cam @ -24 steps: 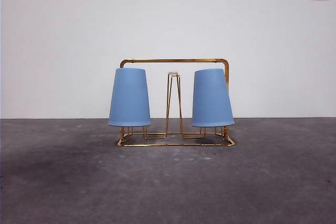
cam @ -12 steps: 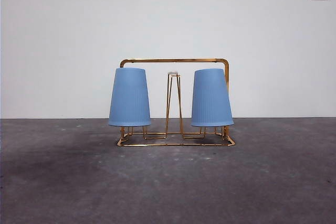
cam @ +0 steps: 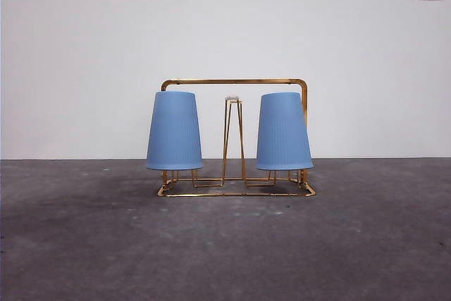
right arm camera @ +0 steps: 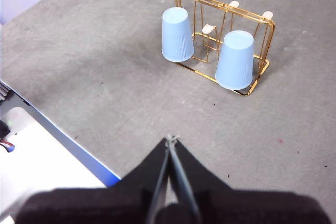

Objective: Pick up cup 1,put cup 1 in the cup rack,pick up cup 2,put cup 2 in the cup rack

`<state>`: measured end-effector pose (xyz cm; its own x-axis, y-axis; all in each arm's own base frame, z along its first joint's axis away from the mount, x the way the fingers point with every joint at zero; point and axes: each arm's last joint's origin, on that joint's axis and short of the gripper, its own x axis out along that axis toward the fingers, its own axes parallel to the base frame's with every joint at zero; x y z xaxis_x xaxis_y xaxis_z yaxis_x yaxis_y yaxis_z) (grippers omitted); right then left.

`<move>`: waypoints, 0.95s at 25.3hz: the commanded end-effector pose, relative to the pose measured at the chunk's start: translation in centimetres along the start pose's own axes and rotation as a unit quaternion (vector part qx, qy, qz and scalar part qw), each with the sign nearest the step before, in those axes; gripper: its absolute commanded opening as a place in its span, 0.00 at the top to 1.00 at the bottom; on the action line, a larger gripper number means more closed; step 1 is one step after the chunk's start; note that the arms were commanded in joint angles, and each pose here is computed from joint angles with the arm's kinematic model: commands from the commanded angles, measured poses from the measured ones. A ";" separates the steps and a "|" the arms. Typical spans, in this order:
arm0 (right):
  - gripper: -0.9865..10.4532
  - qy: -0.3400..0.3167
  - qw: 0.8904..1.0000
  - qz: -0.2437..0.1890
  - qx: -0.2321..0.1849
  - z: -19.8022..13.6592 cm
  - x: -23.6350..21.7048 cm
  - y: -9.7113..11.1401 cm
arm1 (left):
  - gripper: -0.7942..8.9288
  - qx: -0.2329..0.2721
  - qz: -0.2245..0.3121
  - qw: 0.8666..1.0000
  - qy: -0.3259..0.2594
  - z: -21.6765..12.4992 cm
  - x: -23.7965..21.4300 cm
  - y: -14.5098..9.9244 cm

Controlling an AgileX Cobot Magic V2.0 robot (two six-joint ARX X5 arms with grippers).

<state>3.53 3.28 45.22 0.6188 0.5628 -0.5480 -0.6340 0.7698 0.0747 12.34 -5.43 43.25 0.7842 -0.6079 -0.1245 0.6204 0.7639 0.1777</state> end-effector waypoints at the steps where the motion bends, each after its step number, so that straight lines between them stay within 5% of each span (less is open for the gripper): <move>1: 0.91 0.016 1.000 -0.002 0.004 -0.3 0.2 0.0 | 0.92 0.050 0.064 0.996 -0.035 -1.2 -1.2 0.9; 8: 0.91 0.016 1.000 -0.002 0.004 -0.3 0.2 0.0 | 0.92 0.042 0.245 0.969 -0.006 -12.5 -2.5 0.9; 13: 0.91 0.016 1.000 -0.002 0.004 -0.3 0.2 0.0 | 0.92 0.016 0.278 0.960 0.043 -21.3 -2.4 -1.1; 24: 0.91 0.016 1.000 -0.002 0.004 -0.3 0.2 0.0 | 0.92 -0.054 0.299 0.952 0.047 -28.1 -2.0 -2.5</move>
<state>3.53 3.29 45.21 0.6185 0.5625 -0.5486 -0.6337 0.7699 0.0750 9.53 -0.10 16.06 0.9922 -0.0462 -0.1161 0.0674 0.9802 0.1860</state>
